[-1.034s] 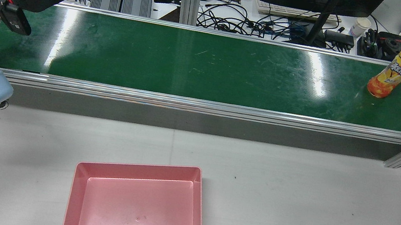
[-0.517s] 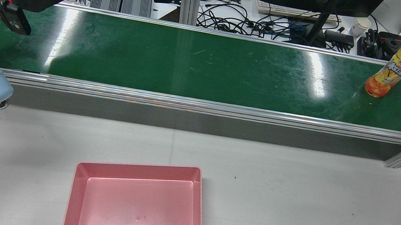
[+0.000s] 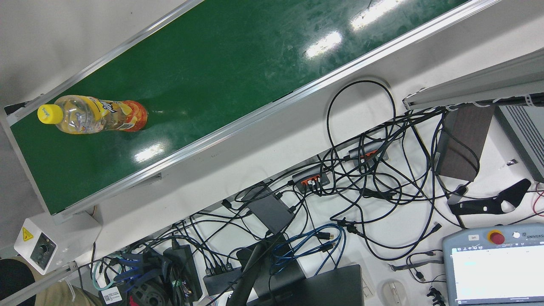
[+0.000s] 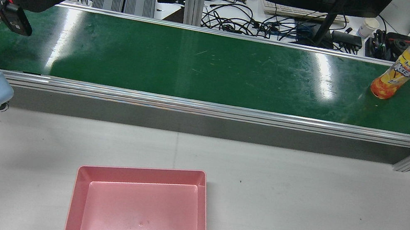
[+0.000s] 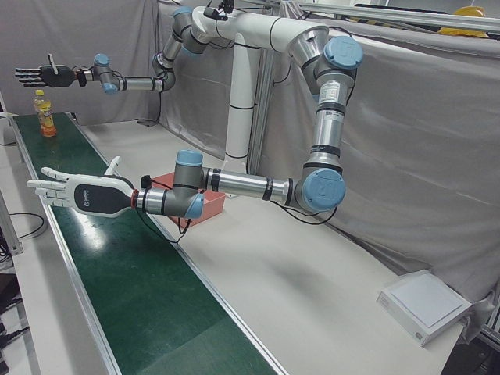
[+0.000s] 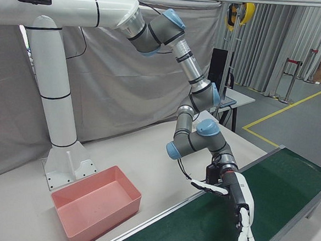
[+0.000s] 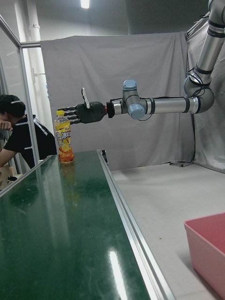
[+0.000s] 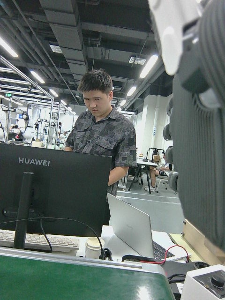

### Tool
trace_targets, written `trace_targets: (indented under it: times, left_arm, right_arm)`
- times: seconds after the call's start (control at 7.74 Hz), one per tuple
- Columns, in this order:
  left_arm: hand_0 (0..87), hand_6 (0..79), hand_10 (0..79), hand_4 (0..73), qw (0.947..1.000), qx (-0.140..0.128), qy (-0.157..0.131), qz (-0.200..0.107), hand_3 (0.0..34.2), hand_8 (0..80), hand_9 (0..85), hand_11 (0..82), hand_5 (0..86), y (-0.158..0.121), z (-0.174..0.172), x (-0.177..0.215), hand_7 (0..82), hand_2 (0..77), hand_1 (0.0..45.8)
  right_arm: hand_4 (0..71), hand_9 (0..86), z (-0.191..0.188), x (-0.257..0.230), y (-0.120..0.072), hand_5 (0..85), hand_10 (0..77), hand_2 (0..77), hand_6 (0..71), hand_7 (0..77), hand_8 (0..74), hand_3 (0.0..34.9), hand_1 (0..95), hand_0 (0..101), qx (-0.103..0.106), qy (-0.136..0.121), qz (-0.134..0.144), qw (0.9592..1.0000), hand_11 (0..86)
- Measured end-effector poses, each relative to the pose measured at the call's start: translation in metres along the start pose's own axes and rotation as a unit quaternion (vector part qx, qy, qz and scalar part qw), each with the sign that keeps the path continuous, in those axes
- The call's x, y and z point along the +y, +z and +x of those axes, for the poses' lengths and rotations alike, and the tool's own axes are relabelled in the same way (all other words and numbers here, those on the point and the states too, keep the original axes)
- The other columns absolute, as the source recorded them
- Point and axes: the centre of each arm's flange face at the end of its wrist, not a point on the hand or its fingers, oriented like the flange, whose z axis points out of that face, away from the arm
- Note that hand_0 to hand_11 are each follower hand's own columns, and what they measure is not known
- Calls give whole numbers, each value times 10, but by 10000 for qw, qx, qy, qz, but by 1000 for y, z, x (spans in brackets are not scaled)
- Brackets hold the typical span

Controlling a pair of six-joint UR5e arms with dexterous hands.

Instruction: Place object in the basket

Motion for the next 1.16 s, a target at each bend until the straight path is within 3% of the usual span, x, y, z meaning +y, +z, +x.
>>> trace_targets:
  times: [0.26, 1.16]
  left_arm:
    - [530, 5, 54, 136, 10000, 6, -6, -4, 23, 60, 60, 87, 131, 0, 1, 0, 5, 0, 33]
    - [530, 5, 54, 136, 10000, 36, -3, -52, 23, 60, 60, 82, 131, 0, 5, 6, 5, 0, 44]
  right_arm:
    - [0, 0, 0, 0, 0, 0, 0, 5, 0, 5, 0, 1, 0, 2, 0, 0, 0, 10000, 0]
    - [0, 0, 0, 0, 0, 0, 0, 5, 0, 5, 0, 0, 0, 2, -2, 0, 0, 10000, 0]
